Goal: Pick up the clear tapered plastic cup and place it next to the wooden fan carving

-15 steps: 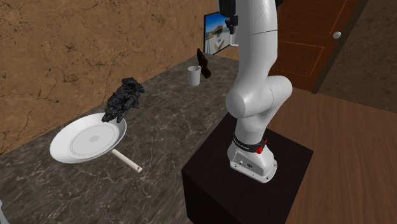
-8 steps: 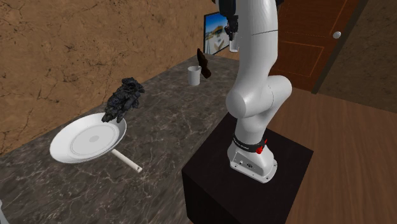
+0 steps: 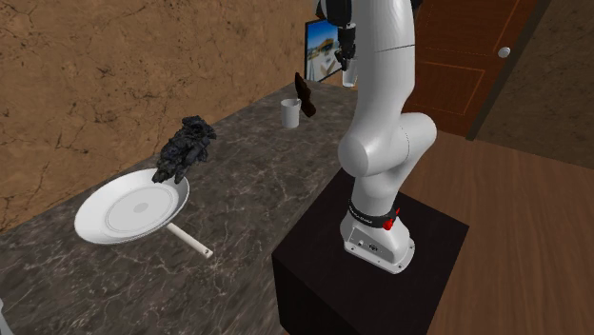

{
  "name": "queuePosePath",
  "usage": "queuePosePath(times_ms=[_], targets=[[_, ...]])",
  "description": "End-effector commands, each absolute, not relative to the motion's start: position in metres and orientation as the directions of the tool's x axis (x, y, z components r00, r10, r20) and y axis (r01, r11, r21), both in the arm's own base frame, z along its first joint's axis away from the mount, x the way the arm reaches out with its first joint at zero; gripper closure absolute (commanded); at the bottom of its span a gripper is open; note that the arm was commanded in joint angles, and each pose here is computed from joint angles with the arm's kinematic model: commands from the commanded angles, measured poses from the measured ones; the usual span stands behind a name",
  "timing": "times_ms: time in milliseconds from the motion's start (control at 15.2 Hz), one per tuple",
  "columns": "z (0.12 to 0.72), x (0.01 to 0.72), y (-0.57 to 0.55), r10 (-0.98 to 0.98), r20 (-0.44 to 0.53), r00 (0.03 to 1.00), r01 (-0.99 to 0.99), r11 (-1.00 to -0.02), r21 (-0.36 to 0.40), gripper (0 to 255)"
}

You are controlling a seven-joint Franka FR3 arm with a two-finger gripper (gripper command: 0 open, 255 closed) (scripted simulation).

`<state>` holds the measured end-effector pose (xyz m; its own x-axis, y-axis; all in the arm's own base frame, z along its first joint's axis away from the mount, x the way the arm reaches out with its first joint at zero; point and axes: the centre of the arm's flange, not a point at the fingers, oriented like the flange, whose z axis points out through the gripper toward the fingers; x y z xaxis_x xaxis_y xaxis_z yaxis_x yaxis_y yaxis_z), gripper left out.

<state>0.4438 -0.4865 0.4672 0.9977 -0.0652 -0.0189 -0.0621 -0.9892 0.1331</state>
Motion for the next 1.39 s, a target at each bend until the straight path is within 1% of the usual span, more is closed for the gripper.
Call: queuePosePath(times_ms=[0, 1056, 1320], targets=[[0.457, 0.443, -0.488, -0.065, -0.018, 0.998, -0.062, -0.989, 0.134, 255], [0.371, 0.443, -0.488, -0.065, -0.018, 0.998, -0.062, -0.989, 0.134, 255], [0.371, 0.443, -0.488, -0.065, -0.018, 0.998, -0.062, -0.989, 0.134, 255]])
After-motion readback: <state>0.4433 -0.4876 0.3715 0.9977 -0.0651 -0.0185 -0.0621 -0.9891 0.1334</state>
